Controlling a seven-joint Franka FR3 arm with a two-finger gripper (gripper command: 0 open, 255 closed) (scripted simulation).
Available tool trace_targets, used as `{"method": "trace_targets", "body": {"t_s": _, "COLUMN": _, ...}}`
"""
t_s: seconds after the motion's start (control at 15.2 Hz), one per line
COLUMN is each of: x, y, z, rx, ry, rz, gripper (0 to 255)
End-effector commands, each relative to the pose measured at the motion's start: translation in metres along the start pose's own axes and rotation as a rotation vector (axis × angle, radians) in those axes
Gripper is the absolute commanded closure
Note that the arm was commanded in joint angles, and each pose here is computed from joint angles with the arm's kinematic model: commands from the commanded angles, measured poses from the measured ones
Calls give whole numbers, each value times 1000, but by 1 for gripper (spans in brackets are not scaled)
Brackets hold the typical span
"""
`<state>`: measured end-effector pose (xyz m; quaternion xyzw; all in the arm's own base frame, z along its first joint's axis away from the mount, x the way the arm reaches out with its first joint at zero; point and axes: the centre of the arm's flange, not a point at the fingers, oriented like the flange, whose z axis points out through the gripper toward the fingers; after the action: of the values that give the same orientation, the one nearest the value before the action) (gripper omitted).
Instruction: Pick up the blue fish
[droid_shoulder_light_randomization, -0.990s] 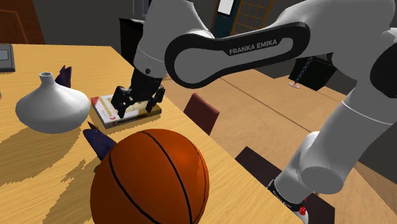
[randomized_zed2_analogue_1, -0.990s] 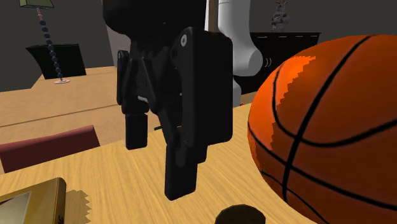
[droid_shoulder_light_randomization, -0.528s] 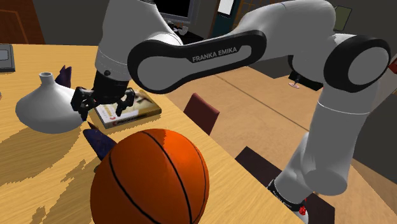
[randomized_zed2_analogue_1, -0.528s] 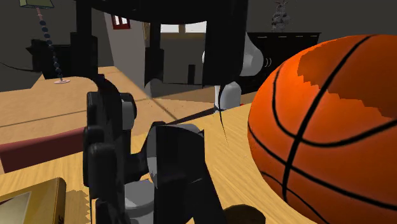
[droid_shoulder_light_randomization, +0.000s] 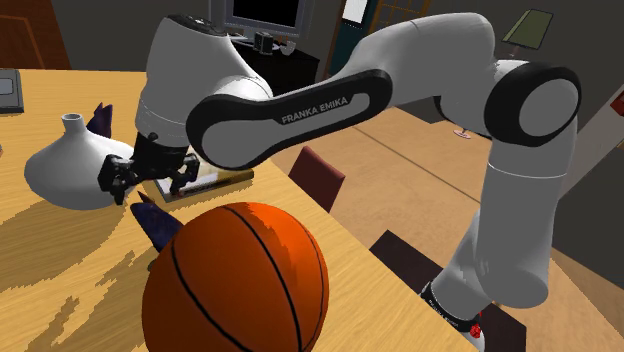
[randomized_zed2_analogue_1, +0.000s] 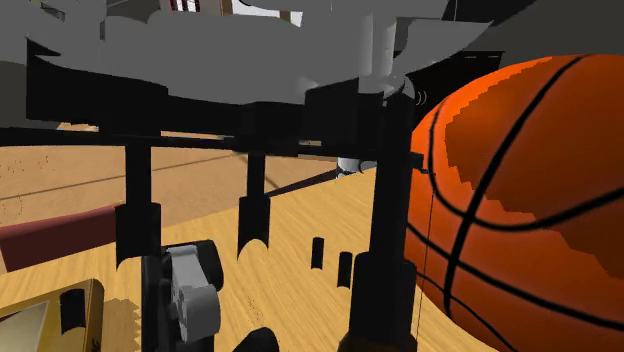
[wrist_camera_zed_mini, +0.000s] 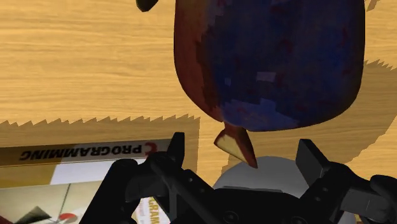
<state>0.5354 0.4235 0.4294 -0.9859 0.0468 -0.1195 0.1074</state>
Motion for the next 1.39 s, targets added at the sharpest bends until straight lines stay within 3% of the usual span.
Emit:
{"method": "trace_targets", "body": {"t_s": 0.0, "x": -1, "y": 2, "z": 8, "rx": 0, "ry": 0, "rz": 0, "gripper": 0}}
{"method": "trace_targets", "body": {"t_s": 0.13, "x": -1, "y": 2, "z": 8, "rx": 0, "ry": 0, "rz": 0, "gripper": 0}}
{"method": "trace_targets", "body": {"t_s": 0.2, "x": -1, "y": 2, "z": 8, "rx": 0, "ry": 0, "rz": 0, "gripper": 255}}
{"method": "trace_targets", "body": {"t_s": 0.79, "x": -1, "y": 2, "z": 8, "rx": 0, "ry": 0, "rz": 0, "gripper": 255}}
{"method": "trace_targets", "body": {"t_s": 1.32, "x": 8, "y": -7, "z": -32, "rx": 0, "ry": 0, "rz": 0, "gripper": 255}}
